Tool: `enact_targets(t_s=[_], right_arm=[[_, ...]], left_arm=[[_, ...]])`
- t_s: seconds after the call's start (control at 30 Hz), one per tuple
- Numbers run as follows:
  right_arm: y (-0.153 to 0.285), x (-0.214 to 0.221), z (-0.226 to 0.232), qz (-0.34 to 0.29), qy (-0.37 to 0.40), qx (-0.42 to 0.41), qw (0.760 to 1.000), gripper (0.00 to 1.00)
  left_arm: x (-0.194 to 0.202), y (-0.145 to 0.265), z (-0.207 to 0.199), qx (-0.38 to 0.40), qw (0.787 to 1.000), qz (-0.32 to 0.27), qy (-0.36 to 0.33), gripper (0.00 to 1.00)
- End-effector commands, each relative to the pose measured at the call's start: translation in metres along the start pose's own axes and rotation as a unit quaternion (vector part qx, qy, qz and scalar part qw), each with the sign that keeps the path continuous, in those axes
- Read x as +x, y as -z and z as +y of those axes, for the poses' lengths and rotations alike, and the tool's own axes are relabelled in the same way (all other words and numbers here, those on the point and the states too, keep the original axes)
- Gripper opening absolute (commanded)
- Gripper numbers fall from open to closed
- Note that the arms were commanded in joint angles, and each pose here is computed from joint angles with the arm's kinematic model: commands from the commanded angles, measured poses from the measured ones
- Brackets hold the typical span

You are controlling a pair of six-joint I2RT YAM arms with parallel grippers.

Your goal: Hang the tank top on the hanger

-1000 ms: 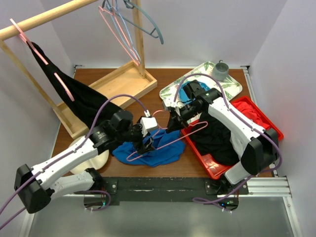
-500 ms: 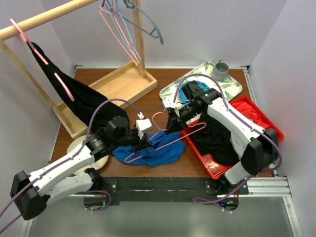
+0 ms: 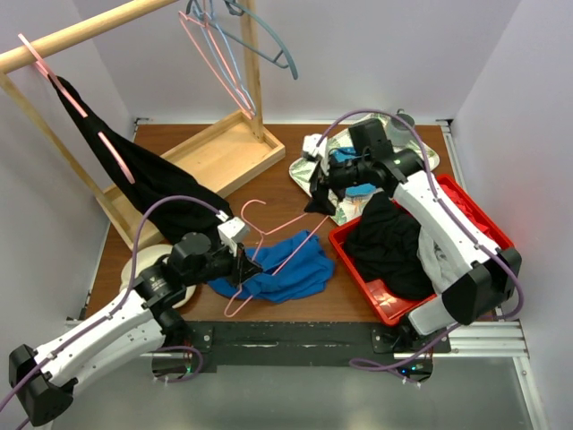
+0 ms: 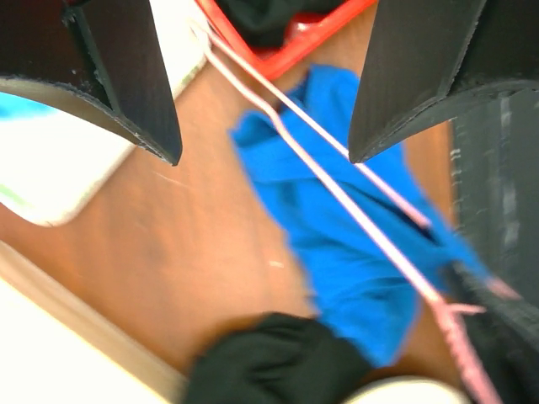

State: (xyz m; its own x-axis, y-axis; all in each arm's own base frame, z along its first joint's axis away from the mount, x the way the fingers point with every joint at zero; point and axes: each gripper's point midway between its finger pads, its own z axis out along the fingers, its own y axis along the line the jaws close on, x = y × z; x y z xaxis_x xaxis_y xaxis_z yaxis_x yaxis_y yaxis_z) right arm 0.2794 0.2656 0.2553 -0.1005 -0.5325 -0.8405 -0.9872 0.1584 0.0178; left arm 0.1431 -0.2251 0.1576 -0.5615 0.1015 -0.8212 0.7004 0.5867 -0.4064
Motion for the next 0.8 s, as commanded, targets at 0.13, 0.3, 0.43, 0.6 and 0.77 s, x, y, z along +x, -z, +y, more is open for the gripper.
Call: enact_targets(t_s=[0.13, 0.3, 0.43, 0.6, 0.77], right_arm=[[0.035, -0.017, -0.029, -0.032, 0.007, 0.092, 0.995, 0.85], [-0.003, 0.016, 0.050, -0.031, 0.044, -0.063, 0.997, 0.80], [-0.038, 0.056, 0.040, 0.021, 0.013, -0.012, 1.000, 0.80], [-0.063, 0.087, 0.015, 0.048, -0.058, 0.055, 0.996, 0.78], [-0.085, 0.105, -0.004, 0.052, -0.151, 0.112, 0.981, 0.74]], left_arm=[[-0.012, 0.003, 0.003, -0.023, 0.999, -0.015, 0.025, 0.00], [-0.027, 0.014, 0.016, -0.079, 0.994, -0.048, 0.061, 0.00], [-0.032, 0.021, 0.034, -0.136, 0.982, -0.075, 0.104, 0.00], [-0.019, 0.016, 0.039, -0.144, 0.978, -0.070, 0.136, 0.00], [-0.010, 0.011, 0.042, -0.142, 0.976, -0.069, 0.151, 0.00]])
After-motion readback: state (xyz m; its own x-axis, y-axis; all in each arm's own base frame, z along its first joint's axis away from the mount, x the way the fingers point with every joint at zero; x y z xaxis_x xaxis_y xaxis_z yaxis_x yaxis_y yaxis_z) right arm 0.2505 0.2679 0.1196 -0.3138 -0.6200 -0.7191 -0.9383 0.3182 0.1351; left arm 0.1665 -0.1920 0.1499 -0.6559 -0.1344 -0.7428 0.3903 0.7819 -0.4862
